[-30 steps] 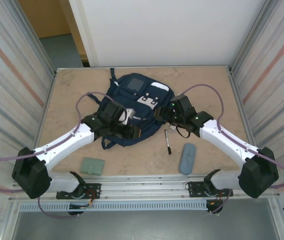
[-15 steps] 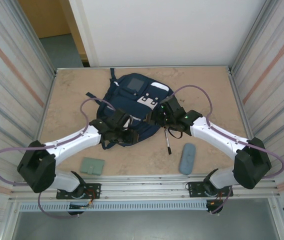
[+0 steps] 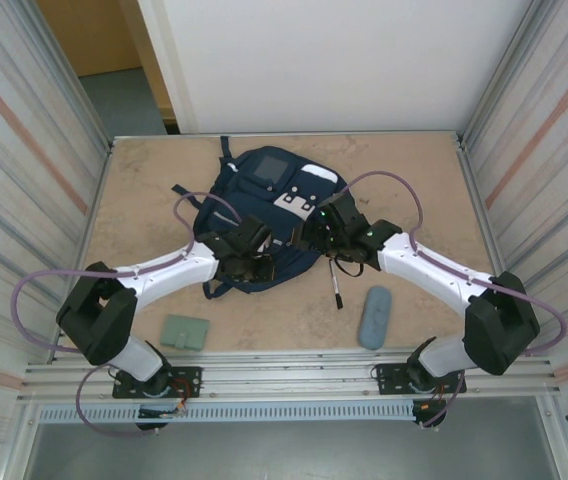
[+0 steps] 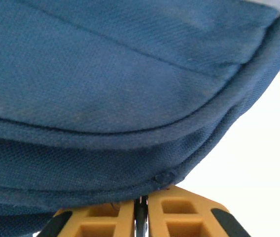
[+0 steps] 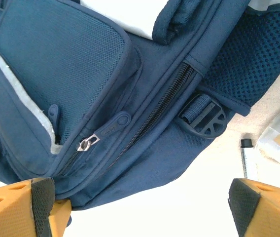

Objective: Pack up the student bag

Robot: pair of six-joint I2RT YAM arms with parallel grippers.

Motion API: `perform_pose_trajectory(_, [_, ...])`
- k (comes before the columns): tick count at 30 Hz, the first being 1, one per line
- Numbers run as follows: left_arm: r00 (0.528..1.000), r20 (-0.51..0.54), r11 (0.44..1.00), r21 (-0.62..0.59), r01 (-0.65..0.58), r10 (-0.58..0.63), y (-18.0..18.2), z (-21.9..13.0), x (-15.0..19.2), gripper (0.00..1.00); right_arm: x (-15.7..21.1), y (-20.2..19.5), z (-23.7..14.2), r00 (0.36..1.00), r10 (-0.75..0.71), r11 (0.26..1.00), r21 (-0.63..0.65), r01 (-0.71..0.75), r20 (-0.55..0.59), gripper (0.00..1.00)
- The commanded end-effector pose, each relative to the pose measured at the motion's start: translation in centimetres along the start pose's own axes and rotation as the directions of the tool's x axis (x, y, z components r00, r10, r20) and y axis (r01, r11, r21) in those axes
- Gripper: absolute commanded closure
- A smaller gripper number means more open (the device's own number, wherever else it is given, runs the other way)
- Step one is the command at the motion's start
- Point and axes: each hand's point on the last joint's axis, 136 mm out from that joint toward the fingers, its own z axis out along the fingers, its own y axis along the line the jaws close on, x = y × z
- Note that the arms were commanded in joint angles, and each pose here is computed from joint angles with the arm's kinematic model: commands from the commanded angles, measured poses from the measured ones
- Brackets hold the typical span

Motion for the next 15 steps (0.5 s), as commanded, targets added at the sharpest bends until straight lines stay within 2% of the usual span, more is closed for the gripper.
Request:
perform_pose_trajectory(1, [0.998,0.045,0.999,-0.003,-0.041,0.041,-0.7,-0.8,-1.5,0.99,-0.4,1.2,0.1,1.0,0.03,0.999,-0.04,-0.03,0.006,0.08])
perform_pose_trajectory(5, [0.997,0.063,0.998,0.006,-0.055,0.054,-0.9,-2.2,-1.6,1.0,0.0,1.2,0.2,0.997,0.071,0.997,-0.029,-0.072,-0.037,0.05])
perform_pose_trajectory(7, [0.995,0.079,0.997,0.037,-0.071,0.068,-1.4,-3.1,-1.7,1.0,0.7,0.5,0.3,0.977,0.201,0.979,0.033,-0.199,-0.072,0.04])
perform_pose_trajectory(11, [0.984,0.136,0.983,0.128,-0.131,0.113,-2.8,-3.8,-1.7,1.0,2.7,2.9,0.8,0.94,0.292,0.956,0.023,-0.293,-0.176,0.01])
perform_pose_trajectory(15, [0.968,0.196,0.97,0.153,-0.19,0.158,-3.5,-4.7,-2.5,1.0,2.7,4.4,2.0,0.903,0.38,0.923,0.023,-0.383,-0.199,0.0])
